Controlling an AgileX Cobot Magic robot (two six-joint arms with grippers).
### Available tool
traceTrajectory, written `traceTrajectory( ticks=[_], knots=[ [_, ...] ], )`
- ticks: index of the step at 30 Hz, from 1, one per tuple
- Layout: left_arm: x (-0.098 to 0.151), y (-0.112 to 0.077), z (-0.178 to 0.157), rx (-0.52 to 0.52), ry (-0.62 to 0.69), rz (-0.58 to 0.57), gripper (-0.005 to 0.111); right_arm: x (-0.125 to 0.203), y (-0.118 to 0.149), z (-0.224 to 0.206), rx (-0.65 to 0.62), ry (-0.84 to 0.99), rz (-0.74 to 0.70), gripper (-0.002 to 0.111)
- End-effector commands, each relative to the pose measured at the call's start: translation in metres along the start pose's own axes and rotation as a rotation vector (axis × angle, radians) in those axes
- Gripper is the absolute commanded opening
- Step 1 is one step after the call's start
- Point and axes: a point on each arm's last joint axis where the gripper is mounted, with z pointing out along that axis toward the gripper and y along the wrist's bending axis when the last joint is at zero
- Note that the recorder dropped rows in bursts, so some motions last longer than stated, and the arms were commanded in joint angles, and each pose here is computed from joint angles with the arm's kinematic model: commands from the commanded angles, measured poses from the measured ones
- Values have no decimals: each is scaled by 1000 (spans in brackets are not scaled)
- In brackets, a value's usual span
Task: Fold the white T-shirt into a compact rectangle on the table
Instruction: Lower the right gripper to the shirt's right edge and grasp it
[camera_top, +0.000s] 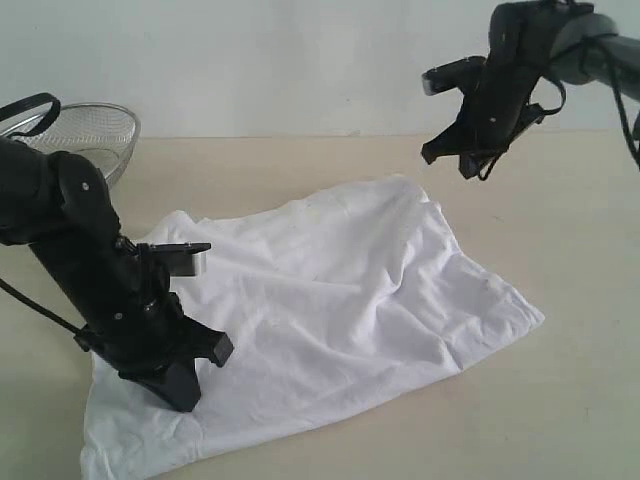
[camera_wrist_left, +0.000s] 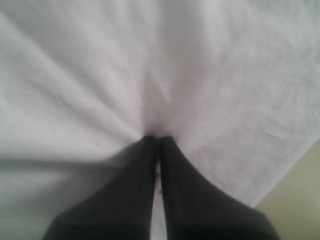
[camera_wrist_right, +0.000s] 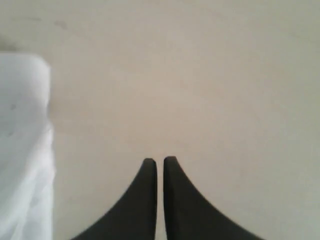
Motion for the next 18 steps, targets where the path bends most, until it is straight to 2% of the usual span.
traceTrajectory(
  ticks=[1,6,10,18],
  knots=[
    [1,7,9,-46,-7,3,5,1,26,-47,-113,35,-47,0],
    [0,8,9,-54,-24,9,5,20,50,-70,-156,88,-78,0],
    [0,8,9,-56,-23,14,5,51,72,-75,-188,119,-70,0],
    [-1,9,9,-66,-33,20,5,110,106,-36,-226,192,-60,0]
  ],
)
